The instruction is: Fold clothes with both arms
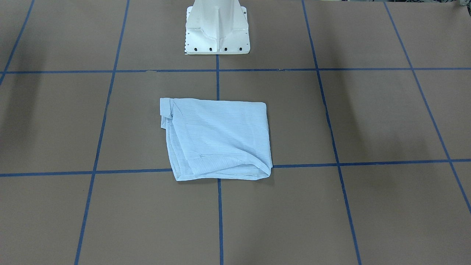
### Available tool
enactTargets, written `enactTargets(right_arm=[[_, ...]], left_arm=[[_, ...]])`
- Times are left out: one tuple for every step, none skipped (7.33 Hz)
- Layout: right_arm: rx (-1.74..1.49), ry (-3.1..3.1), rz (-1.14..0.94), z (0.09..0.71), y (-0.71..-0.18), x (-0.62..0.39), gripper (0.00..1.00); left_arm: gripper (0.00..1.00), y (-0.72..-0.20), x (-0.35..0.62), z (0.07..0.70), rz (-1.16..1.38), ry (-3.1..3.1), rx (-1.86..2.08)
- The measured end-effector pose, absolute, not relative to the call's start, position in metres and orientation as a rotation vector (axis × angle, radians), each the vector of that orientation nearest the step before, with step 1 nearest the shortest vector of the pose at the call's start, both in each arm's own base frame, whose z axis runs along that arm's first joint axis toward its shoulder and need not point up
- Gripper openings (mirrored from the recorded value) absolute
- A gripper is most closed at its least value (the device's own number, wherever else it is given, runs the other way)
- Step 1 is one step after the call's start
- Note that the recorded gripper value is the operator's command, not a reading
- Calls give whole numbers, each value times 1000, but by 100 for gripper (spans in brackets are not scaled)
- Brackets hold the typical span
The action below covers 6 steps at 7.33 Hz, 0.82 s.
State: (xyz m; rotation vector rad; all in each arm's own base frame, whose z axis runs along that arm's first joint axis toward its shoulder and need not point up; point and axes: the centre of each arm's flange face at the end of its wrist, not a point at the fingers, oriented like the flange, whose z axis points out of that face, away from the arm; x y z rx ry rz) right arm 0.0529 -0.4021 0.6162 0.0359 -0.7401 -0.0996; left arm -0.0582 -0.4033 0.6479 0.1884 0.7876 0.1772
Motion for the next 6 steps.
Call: enactTargets(right_arm=[[32, -733, -99, 619, -401, 53, 100], [31, -730, -99, 619, -401, 54, 100], [32, -729, -99, 619, -401, 54, 100], [33, -730, -100, 618, -401, 54, 100], [35, -731, -101, 618, -401, 54, 100], [36, -731, -101, 617, -401, 54, 100]], left_arm=[[100, -403, -58, 648, 179, 788, 190], [100, -403, -58, 648, 179, 787, 190], [100, -403, -59, 649, 179, 786, 189], [100, -403, -59, 649, 179, 784, 189], [100, -403, -59, 649, 179, 784, 189], [100, -403, -59, 648, 179, 784, 190]])
